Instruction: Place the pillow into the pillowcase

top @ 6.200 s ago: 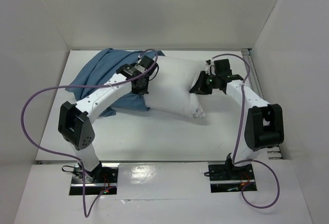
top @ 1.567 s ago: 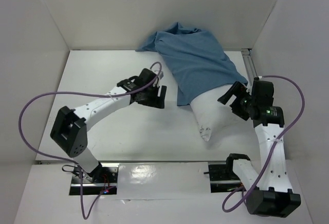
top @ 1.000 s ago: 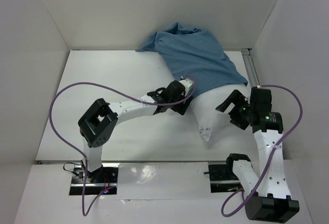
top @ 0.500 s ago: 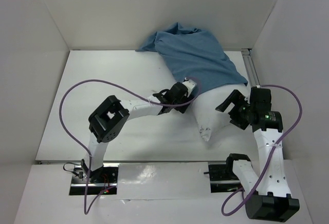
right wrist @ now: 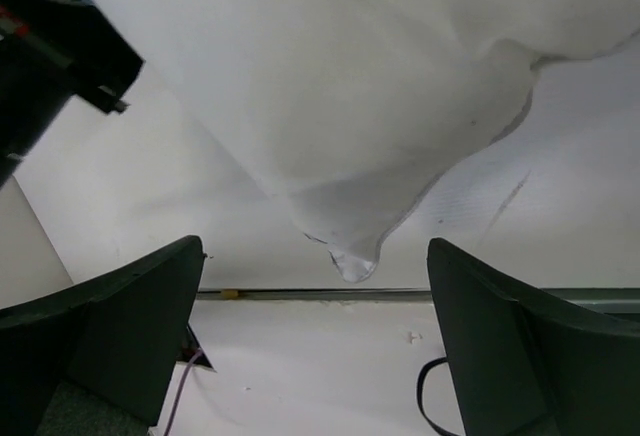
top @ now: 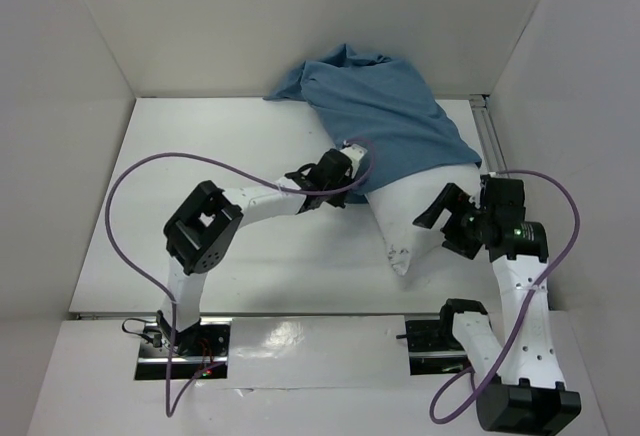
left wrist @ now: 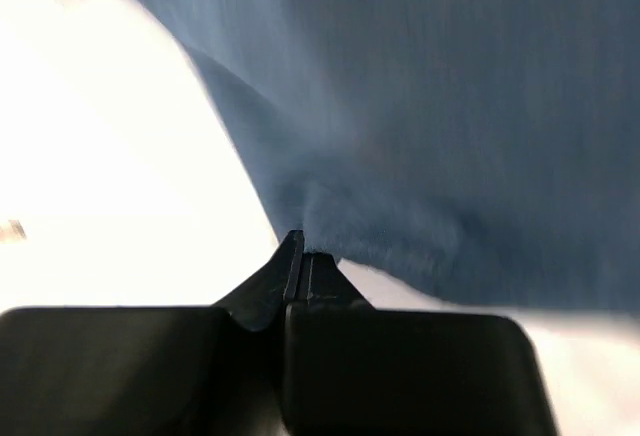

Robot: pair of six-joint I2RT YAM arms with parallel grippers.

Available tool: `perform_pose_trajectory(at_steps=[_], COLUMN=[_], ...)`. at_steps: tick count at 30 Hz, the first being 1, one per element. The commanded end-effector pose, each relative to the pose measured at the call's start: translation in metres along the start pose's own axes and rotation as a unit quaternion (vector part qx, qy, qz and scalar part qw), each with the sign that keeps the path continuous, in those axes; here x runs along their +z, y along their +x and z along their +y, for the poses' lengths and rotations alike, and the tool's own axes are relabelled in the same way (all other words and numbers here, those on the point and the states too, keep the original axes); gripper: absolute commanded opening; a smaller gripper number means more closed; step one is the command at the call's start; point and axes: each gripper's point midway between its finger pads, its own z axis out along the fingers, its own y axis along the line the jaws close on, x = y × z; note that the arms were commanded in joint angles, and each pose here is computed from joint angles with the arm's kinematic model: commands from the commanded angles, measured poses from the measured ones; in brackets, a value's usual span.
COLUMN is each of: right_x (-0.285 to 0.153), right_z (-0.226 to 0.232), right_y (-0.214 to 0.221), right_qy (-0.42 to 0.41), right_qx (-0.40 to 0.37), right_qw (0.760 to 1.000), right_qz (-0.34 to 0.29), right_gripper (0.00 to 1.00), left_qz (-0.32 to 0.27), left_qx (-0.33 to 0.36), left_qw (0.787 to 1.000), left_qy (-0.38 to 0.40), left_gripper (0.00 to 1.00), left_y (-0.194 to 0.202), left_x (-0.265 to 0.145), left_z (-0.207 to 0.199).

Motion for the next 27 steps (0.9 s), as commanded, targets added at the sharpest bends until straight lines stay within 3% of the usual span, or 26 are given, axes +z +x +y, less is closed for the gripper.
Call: perform_pose_trajectory(at_steps=[1,4,6,7,8,10,14,15,17,21,25,27], right_x=[0.012,0.036,0.054,0.062,0.066,0.068,0.047,0.049,0.050,0.053,0.044,0.035], right_z=[-0.013,-0.007,-0.002,0.014,0.023,0.060,0.127,0.128,0.130,0.135,0.152,0.157], right_y=[0.018,0.013,0.008,-0.003,-0.006,-0.016,-0.057,-0.062,-0.070,-0.077,-0.094,-0.107], right_qy=[0.001,-0.033,-0.051,-0.082,-0.099,-0.142,-0.212,-0.211,-0.211,-0.227,-0.248,-0.263], right_qx=[-0.006,0.005,0.009,-0.001,-0.003,-0.007,-0.017,-0.009,-0.003,0.002,0.006,0.011], right_qw=[1.000,0.999,0.999,0.996,0.995,0.990,0.975,0.975,0.974,0.970,0.963,0.957], right_qz=[0.022,0.004,0.000,-0.017,-0.017,0.000,-0.063,-0.070,-0.081,-0.085,-0.108,-0.125], right_gripper=[1.00,0.99,0.87,0.74,0.40,0.03,0.00,0.00,0.00,0.00,0.00,0.00], left_qz=[-0.050,-0.047,-0.061,-0.067,-0.064,-0.087,-0.128,-0.143,-0.164,-0.217,-0.261,-0.271], left_qx=[-0.027,-0.019,-0.014,-0.017,-0.014,-0.017,-0.018,-0.005,0.001,0.012,0.025,0.012], left_qw=[0.997,0.996,0.995,0.994,0.994,0.989,0.961,0.942,0.922,0.901,0.865,0.867], left_qy=[0.055,0.071,0.078,0.086,0.089,0.119,0.246,0.304,0.350,0.376,0.427,0.418], left_gripper=[0.00,0.00,0.00,0.00,0.00,0.00,0.00,0.00,0.00,0.00,0.00,0.00], left_y=[-0.034,-0.026,-0.034,-0.038,-0.038,-0.053,-0.095,-0.108,-0.126,-0.164,-0.197,-0.204], left_x=[-0.043,-0.060,-0.080,-0.087,-0.094,-0.117,-0.181,-0.213,-0.247,-0.306,-0.373,-0.389], left_z=[-0.021,-0.040,-0.047,-0.055,-0.059,-0.078,-0.158,-0.195,-0.221,-0.222,-0.225,-0.216])
